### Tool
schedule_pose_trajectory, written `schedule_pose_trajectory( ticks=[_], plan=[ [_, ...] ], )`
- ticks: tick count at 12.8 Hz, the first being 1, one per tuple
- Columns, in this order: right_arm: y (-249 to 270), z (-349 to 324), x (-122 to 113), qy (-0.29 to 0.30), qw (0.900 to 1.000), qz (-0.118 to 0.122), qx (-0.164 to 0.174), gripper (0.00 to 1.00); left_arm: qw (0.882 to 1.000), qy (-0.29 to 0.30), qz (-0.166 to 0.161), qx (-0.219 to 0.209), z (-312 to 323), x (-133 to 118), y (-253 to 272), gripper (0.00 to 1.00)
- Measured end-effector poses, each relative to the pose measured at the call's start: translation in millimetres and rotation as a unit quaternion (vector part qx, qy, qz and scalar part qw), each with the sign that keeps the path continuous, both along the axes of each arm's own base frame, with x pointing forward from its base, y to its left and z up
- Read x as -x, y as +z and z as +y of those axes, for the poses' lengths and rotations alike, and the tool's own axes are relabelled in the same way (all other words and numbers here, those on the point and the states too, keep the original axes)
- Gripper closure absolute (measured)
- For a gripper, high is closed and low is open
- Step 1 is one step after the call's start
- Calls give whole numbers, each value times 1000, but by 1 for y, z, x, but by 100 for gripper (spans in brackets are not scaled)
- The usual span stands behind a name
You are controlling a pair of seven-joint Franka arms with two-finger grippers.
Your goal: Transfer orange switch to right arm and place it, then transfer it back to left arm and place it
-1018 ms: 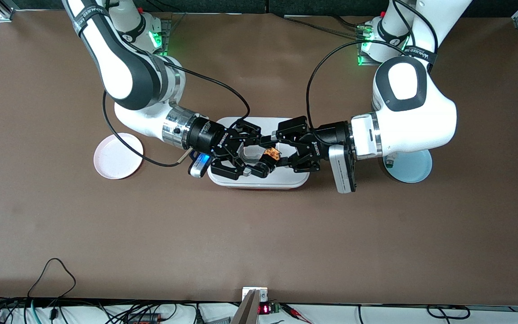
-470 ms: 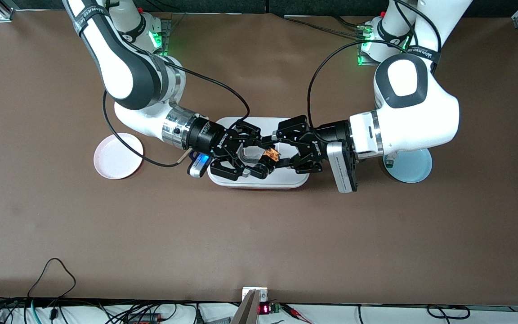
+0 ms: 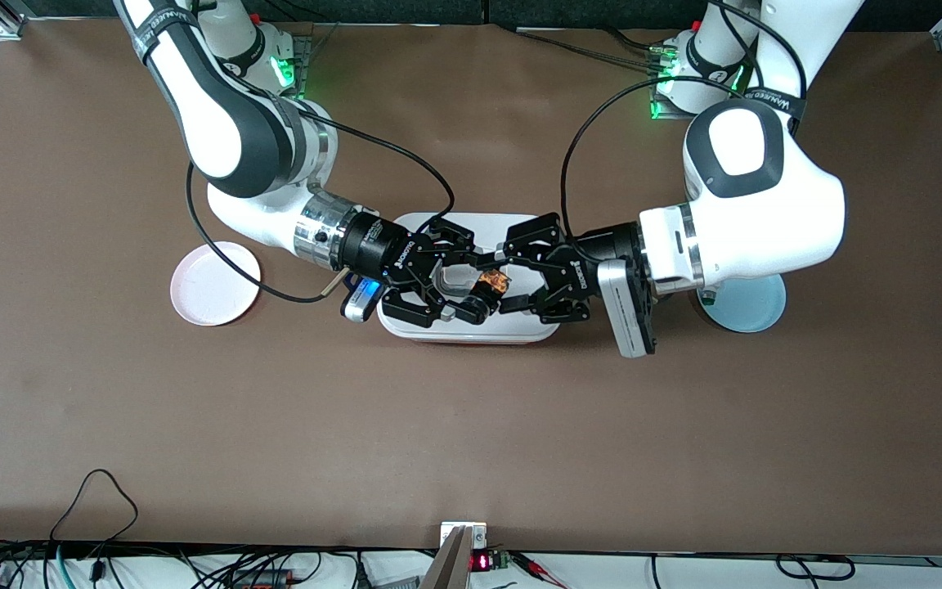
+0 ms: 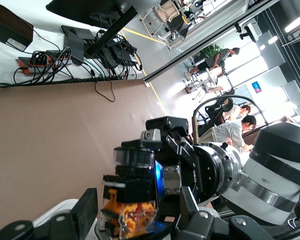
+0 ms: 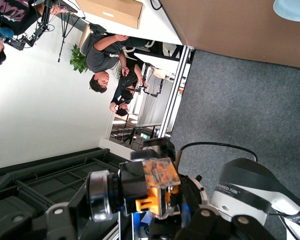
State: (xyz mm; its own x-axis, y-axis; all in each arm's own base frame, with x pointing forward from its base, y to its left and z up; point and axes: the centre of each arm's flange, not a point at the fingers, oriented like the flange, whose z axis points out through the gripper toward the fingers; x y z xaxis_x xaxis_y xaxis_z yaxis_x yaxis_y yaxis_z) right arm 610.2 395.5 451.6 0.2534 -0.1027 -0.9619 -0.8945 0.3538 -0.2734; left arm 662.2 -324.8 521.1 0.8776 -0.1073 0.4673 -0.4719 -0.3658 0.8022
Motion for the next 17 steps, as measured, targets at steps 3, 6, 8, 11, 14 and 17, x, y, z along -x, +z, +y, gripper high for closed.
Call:
schedule_pose_trajectory(
  ticks=[3, 6, 8, 11, 14, 17],
  plan=[
    [5, 0, 1, 0, 1000, -3, -1, 26, 1000, 0, -3, -1, -1, -9, -5, 26],
    [9, -1, 2, -1, 1000, -6, 0, 26, 1000, -6, -15, -15, -3, -9, -3, 26],
    [10, -1, 2, -1, 1000, -7, 0, 26, 1000, -7, -17, -16, -3, -9, -1, 26],
    [10, -2, 2, -3, 1000, -2, 0, 26, 1000, -8, -19, -14, -4, -8, 2, 36],
    [8, -3, 3, -5, 1000, 4, 0, 26, 1000, -10, -21, -13, -6, -8, 5, 56],
    [8, -3, 2, -5, 1000, 4, 0, 26, 1000, -9, -19, -13, -6, -8, 5, 59]
  ],
)
